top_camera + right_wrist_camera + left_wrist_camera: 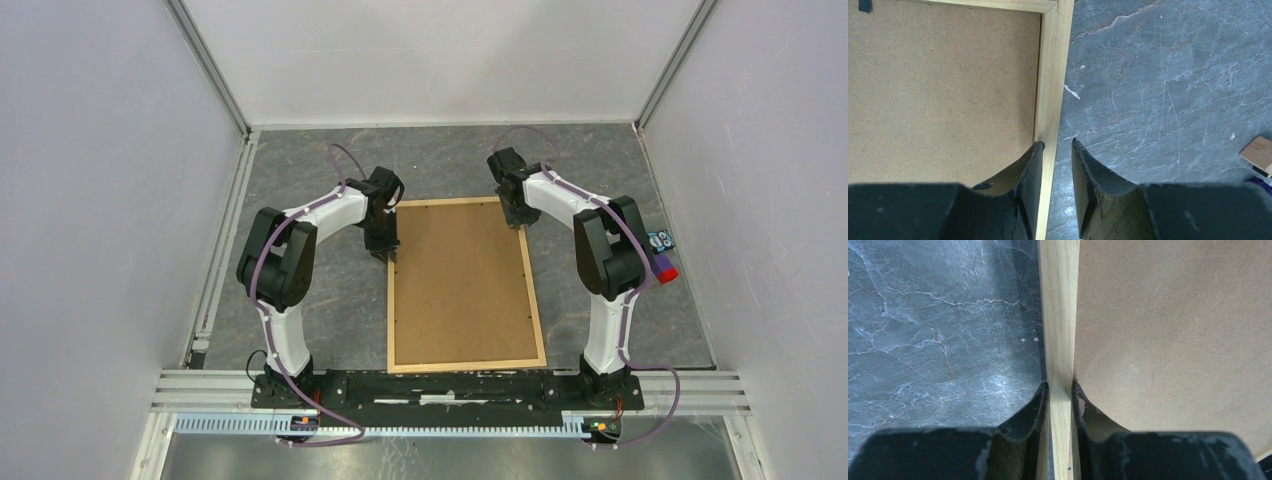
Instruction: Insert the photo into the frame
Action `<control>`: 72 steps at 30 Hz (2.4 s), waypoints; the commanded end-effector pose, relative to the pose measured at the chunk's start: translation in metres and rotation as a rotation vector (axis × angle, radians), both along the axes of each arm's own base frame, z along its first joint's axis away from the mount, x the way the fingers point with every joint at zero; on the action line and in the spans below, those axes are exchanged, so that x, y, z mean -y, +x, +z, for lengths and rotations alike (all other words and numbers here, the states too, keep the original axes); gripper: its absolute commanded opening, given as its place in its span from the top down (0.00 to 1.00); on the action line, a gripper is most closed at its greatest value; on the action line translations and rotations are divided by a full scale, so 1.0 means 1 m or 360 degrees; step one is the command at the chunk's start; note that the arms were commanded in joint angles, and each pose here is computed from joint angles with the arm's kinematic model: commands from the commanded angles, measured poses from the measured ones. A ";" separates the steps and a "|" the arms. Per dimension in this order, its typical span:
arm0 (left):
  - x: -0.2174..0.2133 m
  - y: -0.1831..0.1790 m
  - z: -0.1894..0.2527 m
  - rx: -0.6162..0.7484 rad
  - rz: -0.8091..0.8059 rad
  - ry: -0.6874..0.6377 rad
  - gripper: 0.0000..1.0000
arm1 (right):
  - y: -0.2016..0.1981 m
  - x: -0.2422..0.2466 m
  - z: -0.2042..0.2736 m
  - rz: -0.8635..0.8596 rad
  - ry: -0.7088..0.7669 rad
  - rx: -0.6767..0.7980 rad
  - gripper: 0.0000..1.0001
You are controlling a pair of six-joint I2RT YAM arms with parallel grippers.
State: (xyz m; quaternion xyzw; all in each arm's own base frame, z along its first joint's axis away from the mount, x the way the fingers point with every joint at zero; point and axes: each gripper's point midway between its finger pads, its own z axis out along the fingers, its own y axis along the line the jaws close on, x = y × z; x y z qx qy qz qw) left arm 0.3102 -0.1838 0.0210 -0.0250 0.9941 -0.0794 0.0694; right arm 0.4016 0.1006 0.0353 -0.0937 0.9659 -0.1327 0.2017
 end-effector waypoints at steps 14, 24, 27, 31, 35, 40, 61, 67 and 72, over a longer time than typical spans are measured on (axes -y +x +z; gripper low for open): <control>-0.002 0.000 0.003 0.0021 0.0022 0.0037 0.98 | -0.012 -0.001 -0.020 0.0002 0.0053 -0.0072 0.60; -0.002 0.000 0.003 0.0020 0.0019 0.0039 0.98 | -0.008 0.002 -0.012 0.0021 0.0108 -0.0010 0.55; -0.002 0.000 0.003 0.0020 0.0019 0.0037 0.98 | 0.001 -0.001 0.001 0.0034 0.0153 0.0035 0.51; -0.002 0.000 0.003 0.0021 0.0016 0.0038 0.98 | 0.008 -0.002 0.007 0.0030 0.0188 0.0035 0.47; -0.002 0.000 0.002 0.0015 0.0015 0.0035 0.98 | 0.006 -0.002 0.004 0.0024 0.0190 0.0016 0.51; -0.002 0.000 0.002 0.0016 0.0014 0.0039 0.98 | 0.004 0.003 0.004 0.0010 0.0150 0.0009 0.55; -0.003 0.000 0.002 0.0023 0.0007 0.0050 0.98 | 0.007 0.001 0.017 0.0011 0.0179 0.0062 0.55; -0.003 0.000 0.002 0.0025 0.0009 0.0051 0.98 | 0.005 0.002 0.014 0.0011 0.0177 0.0043 0.55; -0.003 0.000 0.002 0.0025 0.0008 0.0056 0.98 | 0.005 -0.005 0.020 0.0032 0.0236 0.0067 0.55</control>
